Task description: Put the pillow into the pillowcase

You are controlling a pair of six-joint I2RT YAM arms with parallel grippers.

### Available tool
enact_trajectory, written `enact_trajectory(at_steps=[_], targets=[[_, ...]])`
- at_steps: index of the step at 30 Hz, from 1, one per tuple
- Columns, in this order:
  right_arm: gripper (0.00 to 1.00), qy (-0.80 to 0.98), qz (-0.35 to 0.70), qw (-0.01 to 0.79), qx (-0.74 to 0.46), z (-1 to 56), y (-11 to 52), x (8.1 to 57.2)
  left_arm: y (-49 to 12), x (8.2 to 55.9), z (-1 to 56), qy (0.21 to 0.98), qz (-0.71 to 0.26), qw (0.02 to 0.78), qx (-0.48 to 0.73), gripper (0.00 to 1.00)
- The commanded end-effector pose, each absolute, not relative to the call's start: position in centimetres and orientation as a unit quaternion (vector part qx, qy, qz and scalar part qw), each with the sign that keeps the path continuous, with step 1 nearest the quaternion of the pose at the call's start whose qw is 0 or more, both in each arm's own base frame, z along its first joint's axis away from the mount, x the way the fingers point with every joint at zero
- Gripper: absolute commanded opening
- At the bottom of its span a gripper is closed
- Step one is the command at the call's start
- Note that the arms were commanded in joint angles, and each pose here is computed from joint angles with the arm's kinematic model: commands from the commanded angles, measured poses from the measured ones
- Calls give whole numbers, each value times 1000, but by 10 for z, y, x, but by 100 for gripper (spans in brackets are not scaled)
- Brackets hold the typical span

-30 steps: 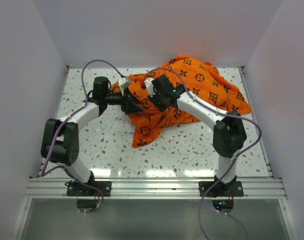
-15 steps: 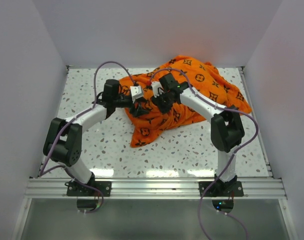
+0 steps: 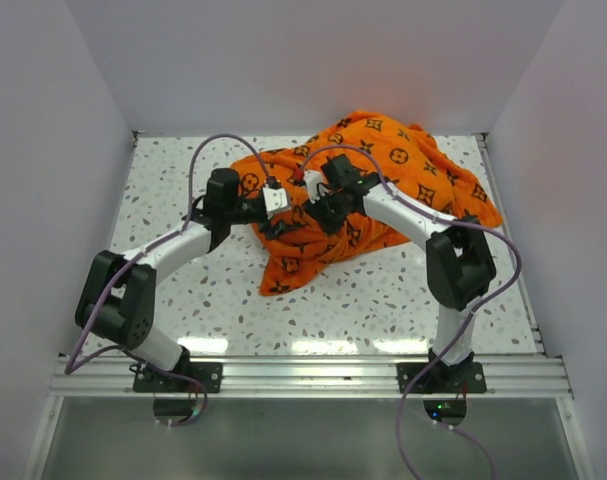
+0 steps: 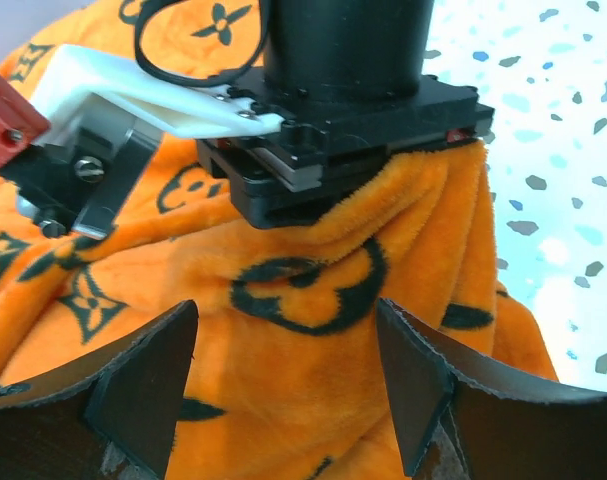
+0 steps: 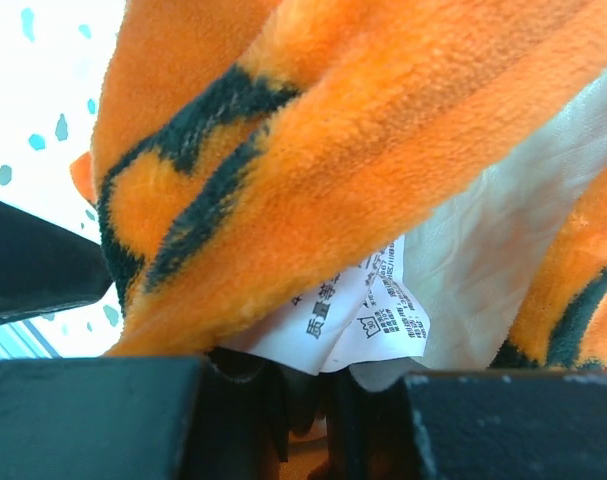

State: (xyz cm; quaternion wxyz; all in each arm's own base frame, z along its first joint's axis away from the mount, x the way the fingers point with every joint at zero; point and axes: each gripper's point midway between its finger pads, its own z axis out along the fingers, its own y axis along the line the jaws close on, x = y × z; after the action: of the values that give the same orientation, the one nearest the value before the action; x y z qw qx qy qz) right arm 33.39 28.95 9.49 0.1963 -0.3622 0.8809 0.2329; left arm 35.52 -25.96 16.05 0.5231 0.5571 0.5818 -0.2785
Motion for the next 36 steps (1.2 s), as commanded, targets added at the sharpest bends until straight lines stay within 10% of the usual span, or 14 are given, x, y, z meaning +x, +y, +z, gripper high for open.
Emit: enact_trajectory(at_steps=[1, 10, 15, 17, 23, 36], targets=[[0, 865, 268, 199, -376, 117, 297, 317, -266, 369, 191, 534, -250, 571, 571, 76], [0, 848, 287, 206, -395, 127, 305, 313, -303, 351, 171, 492, -302, 522, 628, 67], [0, 864, 271, 209, -369, 121, 307, 324, -311, 330, 162, 492, -343, 466, 650, 1], [0, 885, 247, 205, -339, 111, 306, 338, -307, 311, 156, 484, -351, 443, 668, 0], [46, 923, 242, 171, -246, 91, 318, 357, -295, 275, 143, 477, -364, 413, 685, 0], [48, 969, 148, 149, -132, 52, 303, 394, -300, 237, 165, 417, -391, 399, 717, 0]])
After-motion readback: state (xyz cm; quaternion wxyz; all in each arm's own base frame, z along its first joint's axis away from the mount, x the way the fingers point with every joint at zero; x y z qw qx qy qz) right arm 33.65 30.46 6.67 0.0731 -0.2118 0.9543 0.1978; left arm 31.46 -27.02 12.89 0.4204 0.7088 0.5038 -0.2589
